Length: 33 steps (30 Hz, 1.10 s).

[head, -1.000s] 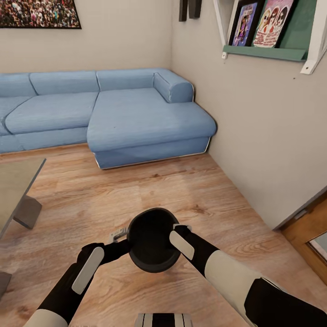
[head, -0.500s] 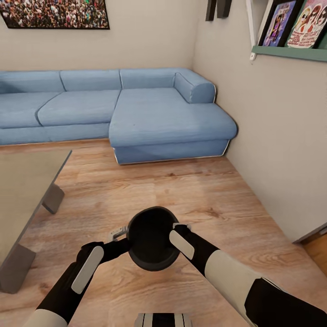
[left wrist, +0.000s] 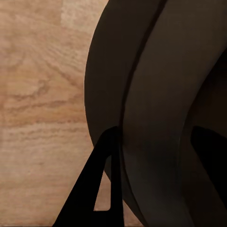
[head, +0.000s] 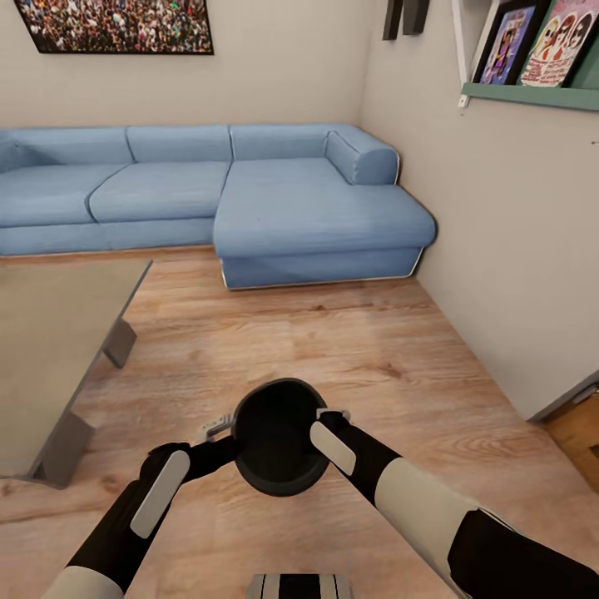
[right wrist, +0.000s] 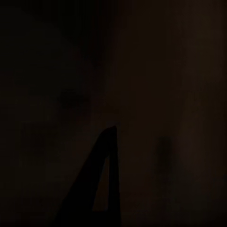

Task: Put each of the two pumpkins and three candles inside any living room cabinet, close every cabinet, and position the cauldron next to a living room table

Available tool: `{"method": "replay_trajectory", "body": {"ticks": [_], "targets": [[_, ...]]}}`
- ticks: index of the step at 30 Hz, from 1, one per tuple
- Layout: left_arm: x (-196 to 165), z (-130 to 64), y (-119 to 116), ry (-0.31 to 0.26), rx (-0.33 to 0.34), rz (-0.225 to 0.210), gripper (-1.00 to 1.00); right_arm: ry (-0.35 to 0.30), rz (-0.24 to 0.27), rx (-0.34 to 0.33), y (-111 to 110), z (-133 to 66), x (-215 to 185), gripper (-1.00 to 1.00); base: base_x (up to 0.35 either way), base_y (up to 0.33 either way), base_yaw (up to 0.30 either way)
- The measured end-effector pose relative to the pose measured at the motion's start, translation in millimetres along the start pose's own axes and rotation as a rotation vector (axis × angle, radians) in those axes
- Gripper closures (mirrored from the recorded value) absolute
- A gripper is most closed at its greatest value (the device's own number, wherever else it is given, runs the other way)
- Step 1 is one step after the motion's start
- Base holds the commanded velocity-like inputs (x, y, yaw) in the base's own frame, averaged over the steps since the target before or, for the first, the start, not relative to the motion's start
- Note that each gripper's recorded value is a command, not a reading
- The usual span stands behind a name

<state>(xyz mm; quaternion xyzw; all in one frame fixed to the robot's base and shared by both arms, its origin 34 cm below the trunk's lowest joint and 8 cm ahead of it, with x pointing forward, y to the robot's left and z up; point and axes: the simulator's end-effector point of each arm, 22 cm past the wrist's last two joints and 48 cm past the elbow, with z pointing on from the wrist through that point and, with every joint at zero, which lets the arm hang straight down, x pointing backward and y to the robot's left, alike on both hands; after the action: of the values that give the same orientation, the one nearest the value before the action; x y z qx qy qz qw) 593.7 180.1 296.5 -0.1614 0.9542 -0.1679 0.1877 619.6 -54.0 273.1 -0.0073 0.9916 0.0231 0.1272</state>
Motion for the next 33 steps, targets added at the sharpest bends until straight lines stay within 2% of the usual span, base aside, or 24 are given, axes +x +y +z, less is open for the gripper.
{"method": "replay_trajectory", "body": {"ticks": [5,18,24,33], "targets": [[0.5,0.3,0.3,0.002,0.002,-0.007,1.0,0.001,-0.001,0.001,0.1,-0.1,0.2,1.0,-0.31,0.129,0.197],[0.5,0.1,0.4,0.003,0.002,-0.007,1.0,0.001,0.0,0.001,0.2,-0.2,0.5,1.0,-0.3,0.184,0.018],[0.2,-0.2,0.5,0.002,0.002,-0.007,1.0,0.001,0.0,0.0,0.5,-0.4,0.3,1.0,-0.176,0.268,0.186],[0.2,-0.3,0.4,0.002,0.002,-0.007,1.0,0.001,0.001,0.0,0.5,-0.4,0.3,1.0,-0.095,0.309,0.014]]}}
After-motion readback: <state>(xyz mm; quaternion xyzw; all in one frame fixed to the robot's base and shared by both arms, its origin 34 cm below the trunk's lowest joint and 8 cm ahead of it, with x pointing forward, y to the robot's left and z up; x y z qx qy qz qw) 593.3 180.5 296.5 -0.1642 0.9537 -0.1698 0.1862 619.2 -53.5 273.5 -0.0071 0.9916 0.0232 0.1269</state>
